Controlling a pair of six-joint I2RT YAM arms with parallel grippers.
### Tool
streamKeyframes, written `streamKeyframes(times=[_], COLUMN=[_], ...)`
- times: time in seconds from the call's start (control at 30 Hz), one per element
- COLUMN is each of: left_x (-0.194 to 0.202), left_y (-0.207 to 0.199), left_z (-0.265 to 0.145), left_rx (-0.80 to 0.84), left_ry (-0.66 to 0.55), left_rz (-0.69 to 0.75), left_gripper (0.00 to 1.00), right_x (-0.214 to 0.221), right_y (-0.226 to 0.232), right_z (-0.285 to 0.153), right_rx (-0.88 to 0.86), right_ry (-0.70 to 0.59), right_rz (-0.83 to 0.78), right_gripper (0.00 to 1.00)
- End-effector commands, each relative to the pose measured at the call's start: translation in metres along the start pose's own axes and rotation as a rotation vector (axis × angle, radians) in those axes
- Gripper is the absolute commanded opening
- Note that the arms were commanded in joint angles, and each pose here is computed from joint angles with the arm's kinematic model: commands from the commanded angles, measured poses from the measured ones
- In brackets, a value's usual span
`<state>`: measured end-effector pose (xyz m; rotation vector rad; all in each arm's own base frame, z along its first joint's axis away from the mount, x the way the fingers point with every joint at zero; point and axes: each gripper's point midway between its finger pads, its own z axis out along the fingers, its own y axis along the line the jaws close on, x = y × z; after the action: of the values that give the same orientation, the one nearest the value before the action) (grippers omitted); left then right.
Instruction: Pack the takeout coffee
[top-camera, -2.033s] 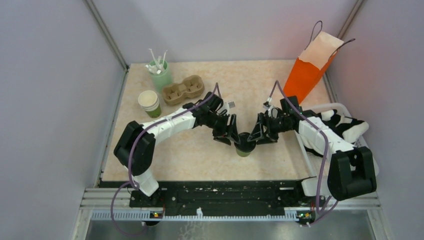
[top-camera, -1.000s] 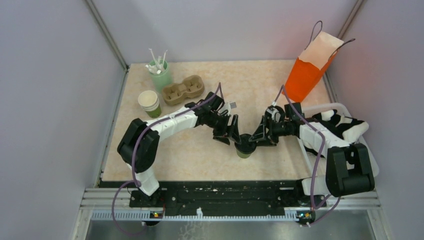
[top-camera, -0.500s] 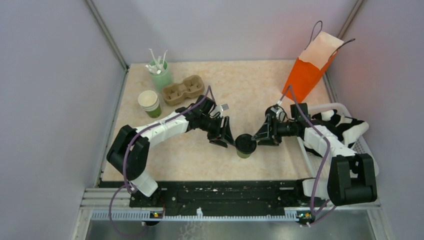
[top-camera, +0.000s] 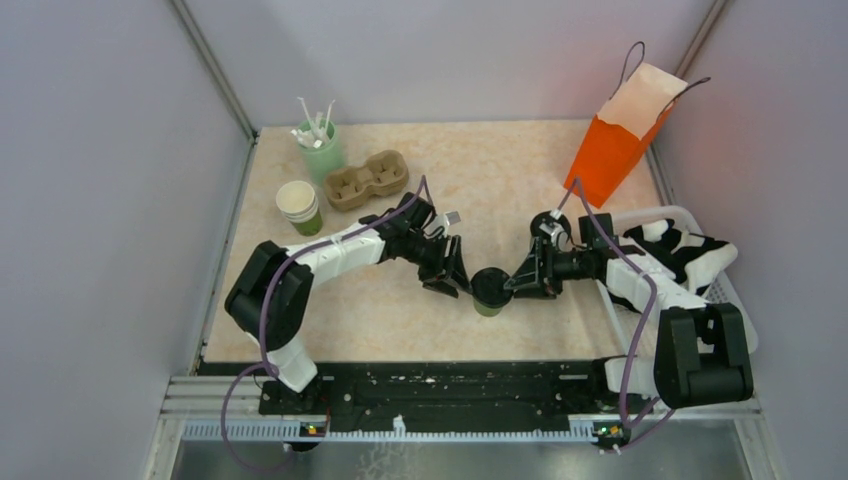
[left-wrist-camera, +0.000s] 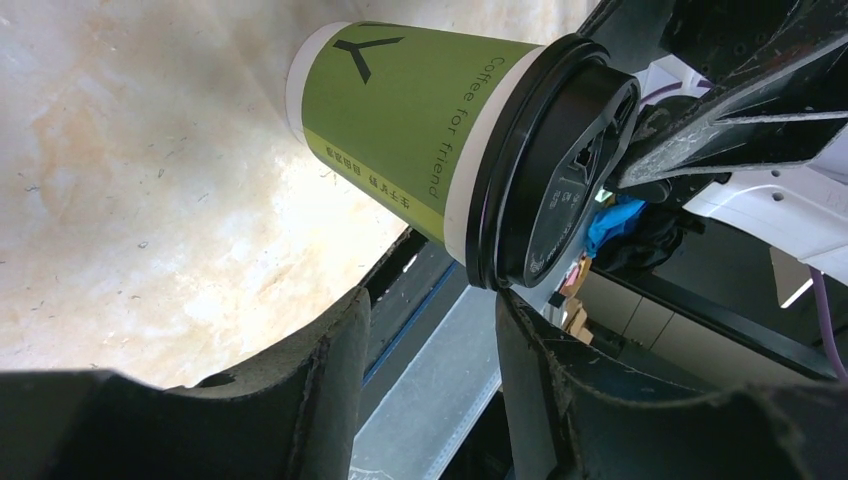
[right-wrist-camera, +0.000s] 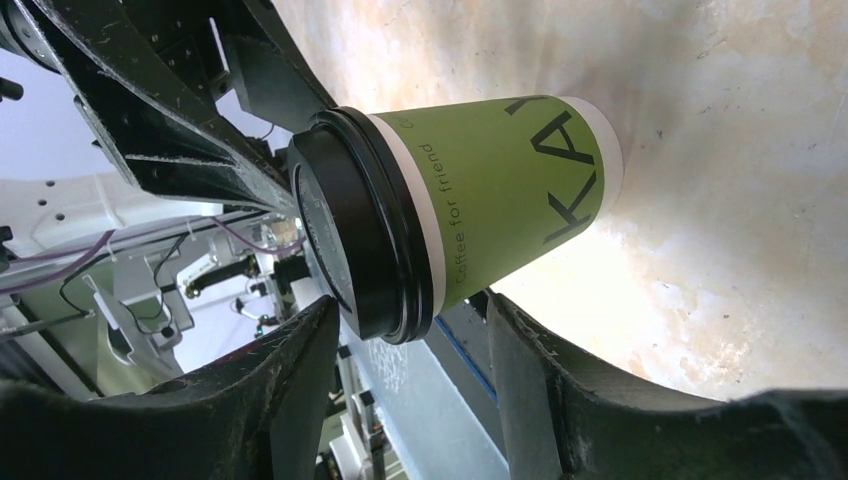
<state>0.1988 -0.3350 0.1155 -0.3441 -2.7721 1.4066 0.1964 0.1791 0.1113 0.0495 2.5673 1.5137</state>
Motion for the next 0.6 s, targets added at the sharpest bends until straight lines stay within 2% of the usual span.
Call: streamKeyframes(times=[0.0, 0.27, 0.57], left_x=[-0.013, -0.009, -0.001], left_y=[-0.013, -0.001, 0.034], left_z=[0.001, 0.004, 0.008], left_rx=[0.031, -0.013, -0.207], left_ry=[-0.020, -0.008, 0.035], left_rz=[0.036, -0.001, -0.074], left_gripper=[0.55, 0.53, 0.57], right_x=[-0.005, -0.005, -0.005], right_y=[0.002, -0.004, -0.013], right_z=[-0.001, 0.000, 0.002], right_rx=[-0.015, 0.010, 0.044], right_ry=[-0.014, -0.012, -0.017], right_rz=[-0.040, -0.027, -0.008], right_gripper=[0.56, 0.53, 0.48])
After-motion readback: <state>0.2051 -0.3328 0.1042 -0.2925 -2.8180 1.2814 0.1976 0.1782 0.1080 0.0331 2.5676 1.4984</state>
